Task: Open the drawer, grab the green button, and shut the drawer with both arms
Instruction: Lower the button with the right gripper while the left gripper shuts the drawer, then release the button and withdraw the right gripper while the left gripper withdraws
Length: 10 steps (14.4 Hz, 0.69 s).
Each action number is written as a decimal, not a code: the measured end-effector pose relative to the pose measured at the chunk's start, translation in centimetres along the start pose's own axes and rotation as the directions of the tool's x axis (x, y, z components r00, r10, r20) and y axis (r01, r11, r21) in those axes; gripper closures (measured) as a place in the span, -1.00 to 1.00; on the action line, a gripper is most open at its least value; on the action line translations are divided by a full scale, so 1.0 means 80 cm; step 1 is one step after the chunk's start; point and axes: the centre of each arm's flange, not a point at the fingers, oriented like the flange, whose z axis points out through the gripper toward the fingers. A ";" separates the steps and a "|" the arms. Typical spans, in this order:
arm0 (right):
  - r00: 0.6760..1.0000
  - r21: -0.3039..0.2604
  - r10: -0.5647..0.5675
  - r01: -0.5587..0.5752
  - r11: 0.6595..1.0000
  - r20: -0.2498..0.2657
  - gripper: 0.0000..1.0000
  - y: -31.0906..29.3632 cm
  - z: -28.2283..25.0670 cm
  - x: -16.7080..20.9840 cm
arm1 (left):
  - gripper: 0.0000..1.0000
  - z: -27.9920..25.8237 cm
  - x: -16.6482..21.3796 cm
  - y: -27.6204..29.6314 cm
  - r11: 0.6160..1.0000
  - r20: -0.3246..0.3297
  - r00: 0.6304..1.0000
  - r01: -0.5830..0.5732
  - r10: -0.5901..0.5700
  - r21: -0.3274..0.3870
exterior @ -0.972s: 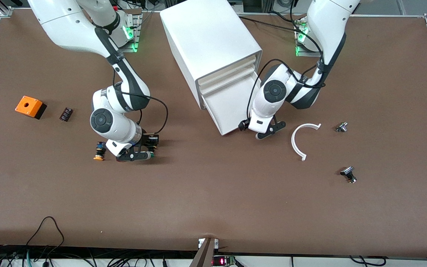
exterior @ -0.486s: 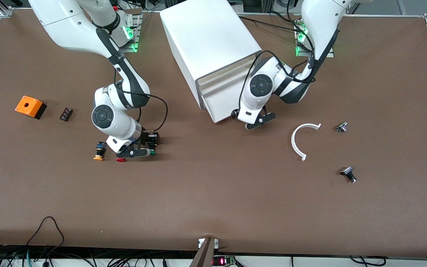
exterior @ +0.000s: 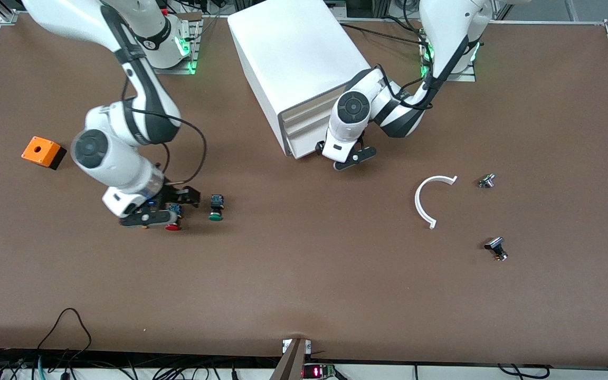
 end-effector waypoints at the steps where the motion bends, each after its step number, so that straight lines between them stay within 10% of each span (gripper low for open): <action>1: 1.000 -0.008 -0.004 0.004 1.000 -0.021 -1.00 0.017 -0.016 0.004 | -0.99 0.001 -0.005 0.001 1.000 0.003 1.000 -0.005 0.005 0.002; 10: 0.999 -0.088 -0.045 0.044 0.995 -0.002 -1.00 0.084 -0.203 -0.011 | -1.00 0.013 -0.041 0.010 0.999 0.035 0.999 -0.037 0.036 0.012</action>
